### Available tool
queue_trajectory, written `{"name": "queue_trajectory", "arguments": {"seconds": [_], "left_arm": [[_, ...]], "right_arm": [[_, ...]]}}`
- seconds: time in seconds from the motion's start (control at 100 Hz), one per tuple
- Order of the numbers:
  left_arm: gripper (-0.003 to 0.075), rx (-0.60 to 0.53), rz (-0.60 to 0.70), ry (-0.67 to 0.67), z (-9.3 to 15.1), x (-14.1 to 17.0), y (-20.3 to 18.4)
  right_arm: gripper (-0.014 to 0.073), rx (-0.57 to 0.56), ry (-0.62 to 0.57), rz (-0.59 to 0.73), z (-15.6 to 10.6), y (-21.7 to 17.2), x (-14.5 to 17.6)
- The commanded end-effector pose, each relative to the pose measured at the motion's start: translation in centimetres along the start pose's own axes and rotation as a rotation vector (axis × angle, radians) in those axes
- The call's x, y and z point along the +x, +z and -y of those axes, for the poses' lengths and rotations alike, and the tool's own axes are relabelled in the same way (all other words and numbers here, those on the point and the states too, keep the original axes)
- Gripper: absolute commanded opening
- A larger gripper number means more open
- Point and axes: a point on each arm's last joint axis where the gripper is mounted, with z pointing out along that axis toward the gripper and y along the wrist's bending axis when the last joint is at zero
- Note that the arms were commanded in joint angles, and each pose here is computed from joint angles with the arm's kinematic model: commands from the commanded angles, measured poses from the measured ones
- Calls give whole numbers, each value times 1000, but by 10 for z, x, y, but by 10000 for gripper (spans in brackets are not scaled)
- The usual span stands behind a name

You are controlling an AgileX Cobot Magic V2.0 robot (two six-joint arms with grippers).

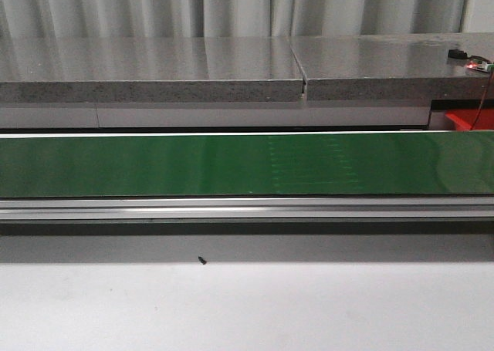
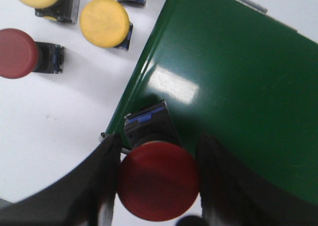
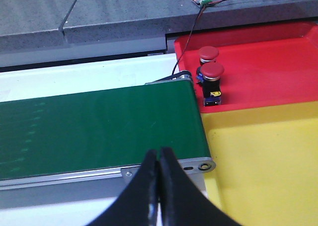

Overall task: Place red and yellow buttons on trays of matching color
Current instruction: 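Grasp a red-capped button and set it on the belt start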

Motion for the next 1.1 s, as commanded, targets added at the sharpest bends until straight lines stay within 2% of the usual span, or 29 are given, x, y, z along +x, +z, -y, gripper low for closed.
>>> {"name": "queue_trajectory", "arguments": {"seconds": [0.0,0.19,0.26,0.41,0.48,0.61,0.86,1.09], "left_arm": [[124,17,39,12,4,-4,-11],[155,67,27,14,9,-6,-5],[242,85,30,26,11,-6,-6],[536,91,27,26,11,-6,-6],[610,92,29,26,11,-6,-7],[599,101,67,25,12,-4,-17],[587,109,228,33,13,1,-56],[587,60,211,-52,-19,3,-61]], "right_arm": [[-66,-4,-8,93,-1,-2,-14],[-66,-4,-8,93,-1,-2,-14],[-66,-4,-8,93,-1,-2,-14],[-66,-4,-8,93,-1,-2,-14],[-66,-4,-8,93,-1,-2,-14],[-66,-4,-8,93,-1,-2,-14],[-66,-4,-8,93,-1,-2,-14],[-66,-4,-8,93,-1,-2,-14]]}}
